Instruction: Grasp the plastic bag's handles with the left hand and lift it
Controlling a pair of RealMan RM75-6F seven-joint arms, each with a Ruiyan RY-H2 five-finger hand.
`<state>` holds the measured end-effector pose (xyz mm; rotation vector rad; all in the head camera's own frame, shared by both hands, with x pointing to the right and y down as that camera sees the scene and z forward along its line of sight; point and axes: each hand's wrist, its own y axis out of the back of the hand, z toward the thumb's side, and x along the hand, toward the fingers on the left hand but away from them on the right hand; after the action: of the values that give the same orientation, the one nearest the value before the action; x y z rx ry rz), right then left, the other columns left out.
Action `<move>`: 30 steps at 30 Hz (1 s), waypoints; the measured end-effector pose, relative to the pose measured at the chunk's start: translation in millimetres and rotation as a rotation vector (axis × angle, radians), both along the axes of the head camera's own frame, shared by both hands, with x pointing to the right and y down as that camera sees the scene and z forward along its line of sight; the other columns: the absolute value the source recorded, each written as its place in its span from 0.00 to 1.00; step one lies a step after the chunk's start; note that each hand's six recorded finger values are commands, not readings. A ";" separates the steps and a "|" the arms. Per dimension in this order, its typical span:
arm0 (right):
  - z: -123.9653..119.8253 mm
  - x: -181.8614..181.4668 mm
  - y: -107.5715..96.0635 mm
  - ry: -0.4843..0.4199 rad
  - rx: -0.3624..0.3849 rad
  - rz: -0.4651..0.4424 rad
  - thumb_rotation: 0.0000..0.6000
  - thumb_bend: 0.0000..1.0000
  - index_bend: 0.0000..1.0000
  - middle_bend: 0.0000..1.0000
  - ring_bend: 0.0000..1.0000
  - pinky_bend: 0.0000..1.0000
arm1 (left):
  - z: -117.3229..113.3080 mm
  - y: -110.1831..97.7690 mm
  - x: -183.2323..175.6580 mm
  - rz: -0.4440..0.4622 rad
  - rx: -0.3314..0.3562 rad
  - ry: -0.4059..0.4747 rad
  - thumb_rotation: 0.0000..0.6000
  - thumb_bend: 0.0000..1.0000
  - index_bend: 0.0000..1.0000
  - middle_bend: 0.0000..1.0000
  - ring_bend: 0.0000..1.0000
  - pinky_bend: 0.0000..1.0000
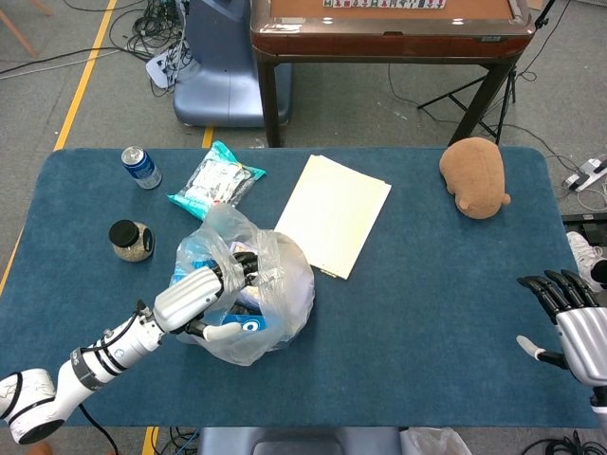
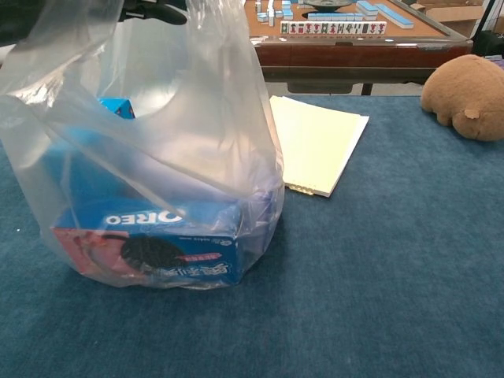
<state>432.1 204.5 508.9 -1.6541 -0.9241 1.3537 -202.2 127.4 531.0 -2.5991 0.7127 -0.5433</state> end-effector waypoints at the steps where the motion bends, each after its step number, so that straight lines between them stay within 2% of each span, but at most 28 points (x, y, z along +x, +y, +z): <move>1: 0.0 0.2 -0.2 0.000 0.001 0.000 1.00 0.15 0.21 0.21 0.12 0.12 | -0.8 0.3 1.8 0.001 -0.009 0.007 0.07 0.15 0.23 0.09 0.02 0.00; 9: 0.5 -0.3 -1.9 -0.001 0.002 0.001 1.00 0.15 0.21 0.21 0.12 0.12 | -9.8 2.2 14.3 0.006 -0.101 0.073 0.07 0.14 0.23 0.10 0.02 0.00; 23: 2.0 1.3 -3.2 -0.001 0.005 0.008 1.00 0.15 0.21 0.21 0.12 0.12 | -24.3 3.8 41.6 0.022 -0.394 0.230 0.07 0.14 0.23 0.10 0.02 0.00; 26: 2.4 1.8 -3.3 -0.002 0.004 0.009 1.00 0.15 0.21 0.21 0.12 0.12 | -23.7 2.9 46.1 0.031 -0.411 0.230 0.08 0.14 0.23 0.10 0.02 0.00; 30: 3.1 3.1 -3.3 -0.002 0.002 0.011 1.00 0.15 0.21 0.21 0.12 0.12 | -18.9 0.8 49.9 0.023 -0.392 0.207 0.07 0.14 0.23 0.10 0.02 0.00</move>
<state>435.2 201.2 512.0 -1.6515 -0.9367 1.3576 -152.4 128.1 512.1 -3.0595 0.6972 -0.4475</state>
